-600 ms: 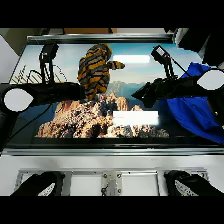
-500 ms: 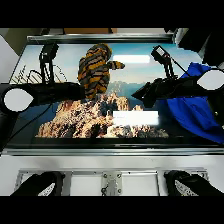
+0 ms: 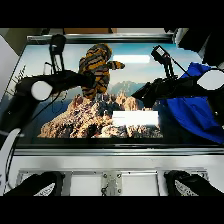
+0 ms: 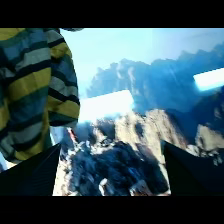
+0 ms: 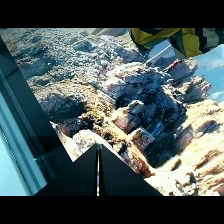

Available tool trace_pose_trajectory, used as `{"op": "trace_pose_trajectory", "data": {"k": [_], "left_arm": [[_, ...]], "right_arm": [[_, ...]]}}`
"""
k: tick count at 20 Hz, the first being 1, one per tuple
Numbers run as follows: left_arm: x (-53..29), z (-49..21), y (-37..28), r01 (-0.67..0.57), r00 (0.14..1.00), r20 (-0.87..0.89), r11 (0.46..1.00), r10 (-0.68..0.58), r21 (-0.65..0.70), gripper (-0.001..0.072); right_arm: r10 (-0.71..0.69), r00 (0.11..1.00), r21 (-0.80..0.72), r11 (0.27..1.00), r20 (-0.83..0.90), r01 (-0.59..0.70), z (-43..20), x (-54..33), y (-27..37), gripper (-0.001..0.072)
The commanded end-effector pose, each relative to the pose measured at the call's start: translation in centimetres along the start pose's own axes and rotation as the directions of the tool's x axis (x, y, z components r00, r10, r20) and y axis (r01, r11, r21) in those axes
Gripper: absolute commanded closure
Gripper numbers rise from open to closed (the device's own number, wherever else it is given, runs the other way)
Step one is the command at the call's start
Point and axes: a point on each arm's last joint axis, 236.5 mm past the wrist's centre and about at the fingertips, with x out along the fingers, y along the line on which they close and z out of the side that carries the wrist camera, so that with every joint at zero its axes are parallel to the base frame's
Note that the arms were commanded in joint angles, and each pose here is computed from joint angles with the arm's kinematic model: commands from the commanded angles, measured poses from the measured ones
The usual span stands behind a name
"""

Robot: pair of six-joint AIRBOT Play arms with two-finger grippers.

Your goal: Fold the clothes and pants, and hang the long-sleeved shirts on hangers.

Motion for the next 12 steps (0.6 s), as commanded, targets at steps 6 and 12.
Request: {"op": "trace_pose_trajectory", "data": {"k": [6, 12], "left_arm": [[20.3, -5.2, 9.0, -0.134, 0.969, -0.202, 0.99, 0.141, 0.045, -0.0011], [26.8, -8.4, 12.2, -0.176, 0.945, -0.256, 0.976, 0.204, 0.128, -0.0012]], "right_arm": [[0.001, 1.0, 0.0, 1.0, -0.001, -0.001, 0.0, 0.0, 0.0, 0.0697], [0.001, 1.0, 0.0, 1.0, -0.001, -0.001, 0.0, 0.0, 0.0, 0.0696]]}}
